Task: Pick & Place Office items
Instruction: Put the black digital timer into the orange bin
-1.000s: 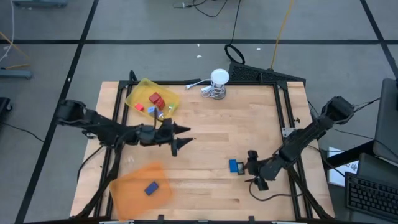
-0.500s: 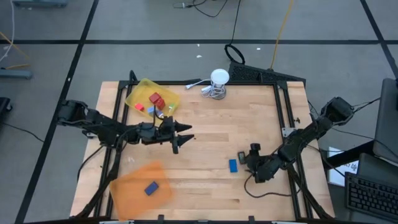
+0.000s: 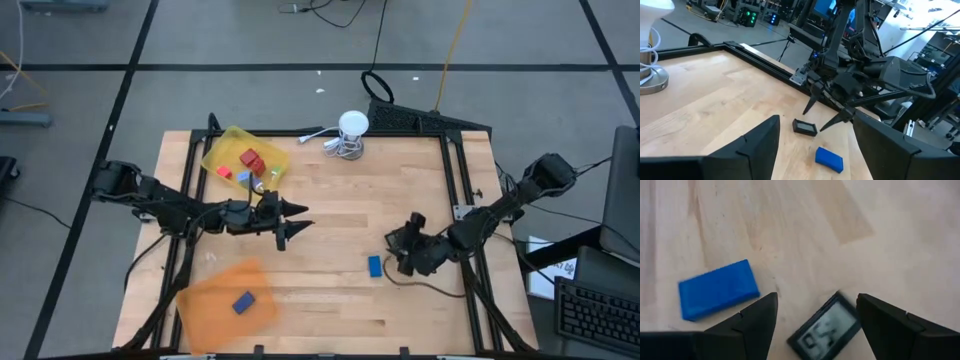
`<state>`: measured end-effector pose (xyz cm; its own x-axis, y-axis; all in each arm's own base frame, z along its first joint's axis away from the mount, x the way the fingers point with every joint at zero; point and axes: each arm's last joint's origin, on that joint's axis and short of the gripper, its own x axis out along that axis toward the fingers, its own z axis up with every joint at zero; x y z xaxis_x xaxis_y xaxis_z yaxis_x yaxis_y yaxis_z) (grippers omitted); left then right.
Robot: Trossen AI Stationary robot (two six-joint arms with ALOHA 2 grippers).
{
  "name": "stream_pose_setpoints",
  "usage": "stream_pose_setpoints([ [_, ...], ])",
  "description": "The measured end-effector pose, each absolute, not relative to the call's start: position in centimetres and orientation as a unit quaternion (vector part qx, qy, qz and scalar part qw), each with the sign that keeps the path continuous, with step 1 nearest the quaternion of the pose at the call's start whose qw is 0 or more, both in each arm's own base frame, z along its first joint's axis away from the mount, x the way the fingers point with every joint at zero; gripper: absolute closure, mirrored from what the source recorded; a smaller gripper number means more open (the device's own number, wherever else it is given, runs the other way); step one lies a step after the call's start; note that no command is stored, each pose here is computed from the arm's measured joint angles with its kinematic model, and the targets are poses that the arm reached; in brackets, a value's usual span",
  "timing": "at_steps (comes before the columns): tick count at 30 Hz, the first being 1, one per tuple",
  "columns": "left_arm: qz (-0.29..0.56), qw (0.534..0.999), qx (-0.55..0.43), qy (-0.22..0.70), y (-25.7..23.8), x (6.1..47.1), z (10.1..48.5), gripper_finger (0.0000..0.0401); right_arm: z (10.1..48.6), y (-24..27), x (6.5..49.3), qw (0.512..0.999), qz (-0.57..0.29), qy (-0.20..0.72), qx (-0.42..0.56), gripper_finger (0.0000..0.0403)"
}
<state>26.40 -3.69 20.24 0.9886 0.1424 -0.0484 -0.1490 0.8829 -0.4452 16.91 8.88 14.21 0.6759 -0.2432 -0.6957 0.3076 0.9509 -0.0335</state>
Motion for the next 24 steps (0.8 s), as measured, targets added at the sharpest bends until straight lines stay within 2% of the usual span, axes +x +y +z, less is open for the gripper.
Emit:
stream_pose_setpoints([
  [3,0.075,0.970,-0.231,0.007,-3.7,26.4,20.3,0.0153,13.7,8.9,17.0,0.900,-0.163,0.390,0.102,0.0145],
  [10,0.075,0.969,-0.233,0.008,-3.7,26.4,20.2,0.0146,11.7,8.6,16.5,0.864,-0.217,0.443,0.098,0.0145],
  [18,0.076,0.969,-0.235,0.008,-3.7,26.4,20.2,0.0157,11.1,8.8,16.8,0.862,-0.199,0.461,0.073,0.0145],
  [24,0.076,0.970,-0.233,0.008,-3.7,26.4,20.2,0.0149,11.1,8.8,16.8,0.859,-0.193,0.467,0.080,0.0157],
])
